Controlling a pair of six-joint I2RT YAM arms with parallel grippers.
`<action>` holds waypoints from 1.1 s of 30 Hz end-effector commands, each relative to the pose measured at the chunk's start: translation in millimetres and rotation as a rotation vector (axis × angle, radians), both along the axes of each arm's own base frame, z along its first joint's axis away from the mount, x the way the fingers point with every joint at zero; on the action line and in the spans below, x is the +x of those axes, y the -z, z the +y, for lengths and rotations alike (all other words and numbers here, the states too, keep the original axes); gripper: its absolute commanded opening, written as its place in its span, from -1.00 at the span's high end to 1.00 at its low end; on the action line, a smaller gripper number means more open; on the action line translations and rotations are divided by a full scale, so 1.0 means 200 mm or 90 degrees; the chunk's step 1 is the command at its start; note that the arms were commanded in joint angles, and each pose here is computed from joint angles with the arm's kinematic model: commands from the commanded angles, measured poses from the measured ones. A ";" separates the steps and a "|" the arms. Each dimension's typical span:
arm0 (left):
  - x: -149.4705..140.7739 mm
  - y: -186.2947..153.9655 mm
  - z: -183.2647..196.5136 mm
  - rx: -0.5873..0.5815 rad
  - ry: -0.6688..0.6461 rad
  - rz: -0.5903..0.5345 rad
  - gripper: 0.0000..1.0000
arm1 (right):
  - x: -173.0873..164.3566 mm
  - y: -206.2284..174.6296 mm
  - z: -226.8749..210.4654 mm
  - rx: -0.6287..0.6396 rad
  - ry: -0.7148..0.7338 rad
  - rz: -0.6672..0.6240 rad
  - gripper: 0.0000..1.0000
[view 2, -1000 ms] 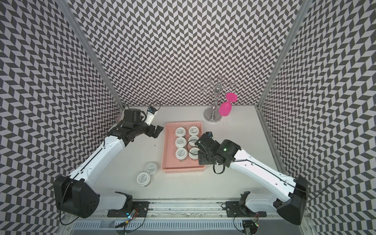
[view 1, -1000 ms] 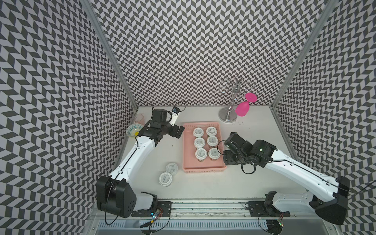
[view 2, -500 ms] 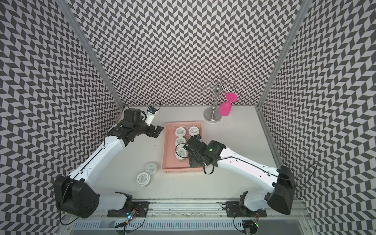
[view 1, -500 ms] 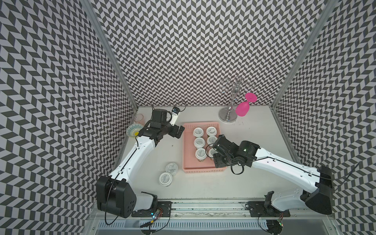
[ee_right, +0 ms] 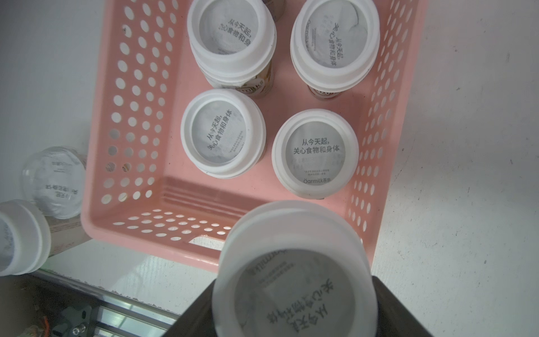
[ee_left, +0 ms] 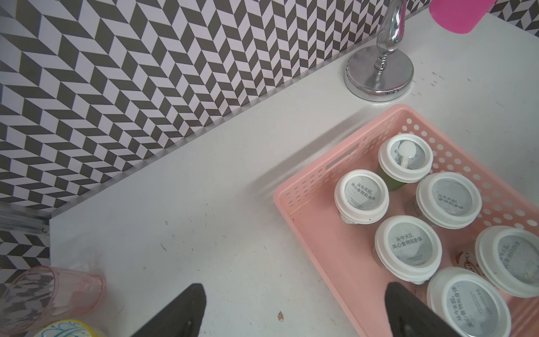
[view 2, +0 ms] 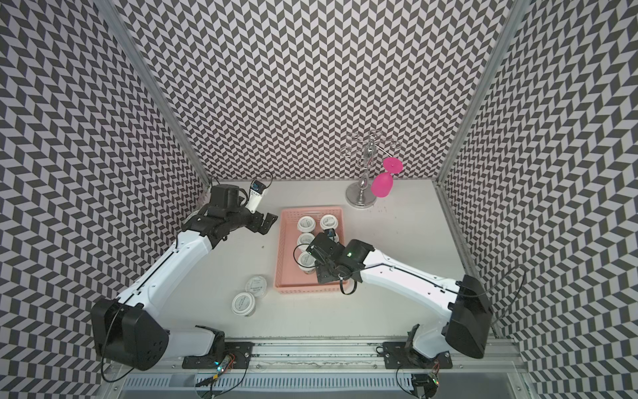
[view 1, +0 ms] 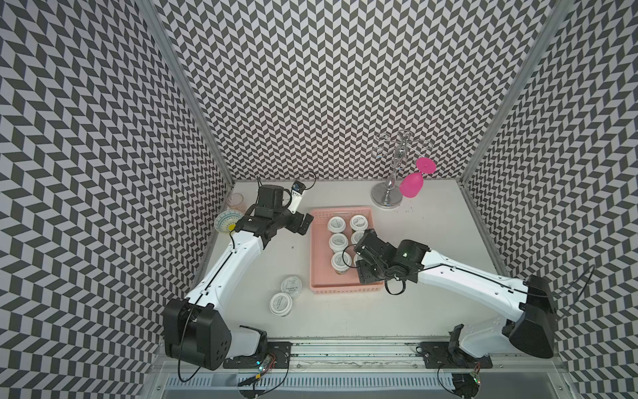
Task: Put the yogurt in the basket
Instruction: Place the yogurt in the basket.
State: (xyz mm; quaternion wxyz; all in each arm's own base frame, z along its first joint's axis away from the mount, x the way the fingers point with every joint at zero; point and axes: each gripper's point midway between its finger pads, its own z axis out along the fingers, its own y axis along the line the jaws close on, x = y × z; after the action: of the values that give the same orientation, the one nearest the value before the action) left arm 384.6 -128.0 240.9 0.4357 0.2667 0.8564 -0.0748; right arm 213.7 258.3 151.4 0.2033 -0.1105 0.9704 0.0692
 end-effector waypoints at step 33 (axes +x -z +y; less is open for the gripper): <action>0.01 0.01 -0.01 -0.014 0.008 -0.003 -0.99 | 0.09 0.26 0.02 -0.031 0.005 0.006 -0.44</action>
State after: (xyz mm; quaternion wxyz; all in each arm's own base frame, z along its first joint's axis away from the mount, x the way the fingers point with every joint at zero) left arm 384.3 -129.9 240.7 0.4368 0.2689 0.8547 -0.0797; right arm 226.0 256.7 102.8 0.1890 -0.1110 0.9749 0.0395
